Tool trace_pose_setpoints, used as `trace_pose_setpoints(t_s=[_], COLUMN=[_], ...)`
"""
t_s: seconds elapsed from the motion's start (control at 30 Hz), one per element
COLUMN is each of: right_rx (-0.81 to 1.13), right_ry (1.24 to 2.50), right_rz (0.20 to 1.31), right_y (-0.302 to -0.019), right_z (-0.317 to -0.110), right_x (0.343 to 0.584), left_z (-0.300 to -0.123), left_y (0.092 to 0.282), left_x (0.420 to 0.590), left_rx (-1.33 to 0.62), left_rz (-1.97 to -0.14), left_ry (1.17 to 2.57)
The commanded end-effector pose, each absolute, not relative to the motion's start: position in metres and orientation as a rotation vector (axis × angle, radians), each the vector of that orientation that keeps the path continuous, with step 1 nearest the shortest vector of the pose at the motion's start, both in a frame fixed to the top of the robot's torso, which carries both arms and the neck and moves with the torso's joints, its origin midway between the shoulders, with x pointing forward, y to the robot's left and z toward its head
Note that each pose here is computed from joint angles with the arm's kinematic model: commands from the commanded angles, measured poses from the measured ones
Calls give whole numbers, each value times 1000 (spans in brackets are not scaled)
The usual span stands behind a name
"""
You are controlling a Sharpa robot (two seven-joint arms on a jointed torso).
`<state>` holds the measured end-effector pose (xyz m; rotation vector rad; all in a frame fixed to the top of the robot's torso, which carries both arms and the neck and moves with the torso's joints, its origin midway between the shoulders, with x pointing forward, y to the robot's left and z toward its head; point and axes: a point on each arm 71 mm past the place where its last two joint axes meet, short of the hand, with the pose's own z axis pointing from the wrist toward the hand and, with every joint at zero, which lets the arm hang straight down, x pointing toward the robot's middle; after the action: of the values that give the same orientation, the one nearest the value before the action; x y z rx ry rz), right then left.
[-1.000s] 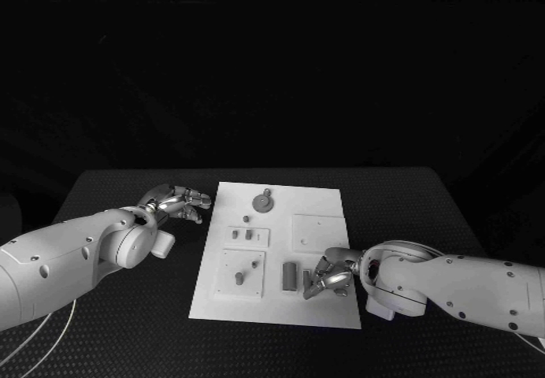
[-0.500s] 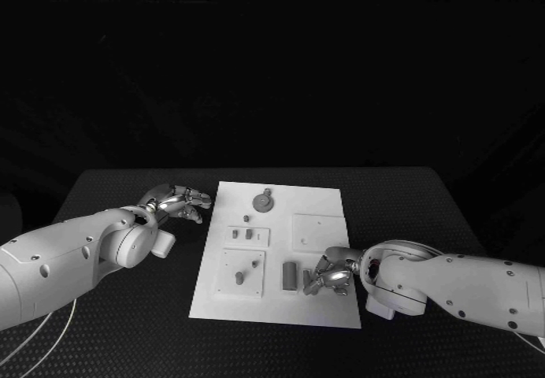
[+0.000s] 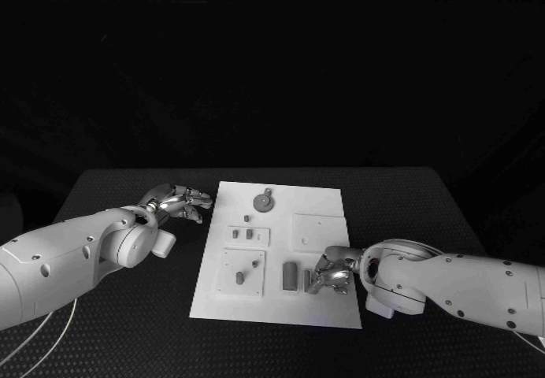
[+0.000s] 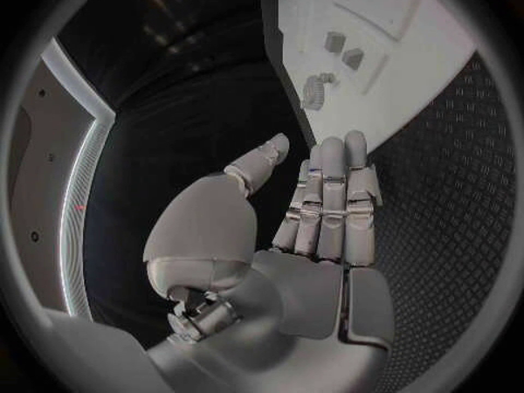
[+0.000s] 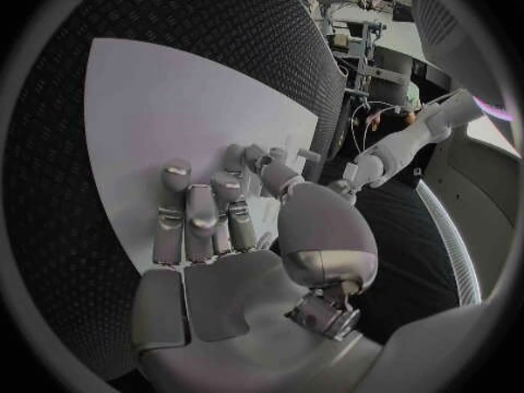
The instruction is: Assemble the parts on the task board
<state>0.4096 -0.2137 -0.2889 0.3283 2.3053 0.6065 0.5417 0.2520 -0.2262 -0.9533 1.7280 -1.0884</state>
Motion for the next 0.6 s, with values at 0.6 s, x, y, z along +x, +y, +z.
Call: trace_pose_setpoints(t_s=[0.6], right_rx=[470], right_ry=[2266], right_rz=[701], right_y=[-231], right_z=[-282], right_x=[431], left_z=[-225], left_y=[249], left_x=[542], left_rx=[-947], left_rz=[-1109], left_ry=[1728])
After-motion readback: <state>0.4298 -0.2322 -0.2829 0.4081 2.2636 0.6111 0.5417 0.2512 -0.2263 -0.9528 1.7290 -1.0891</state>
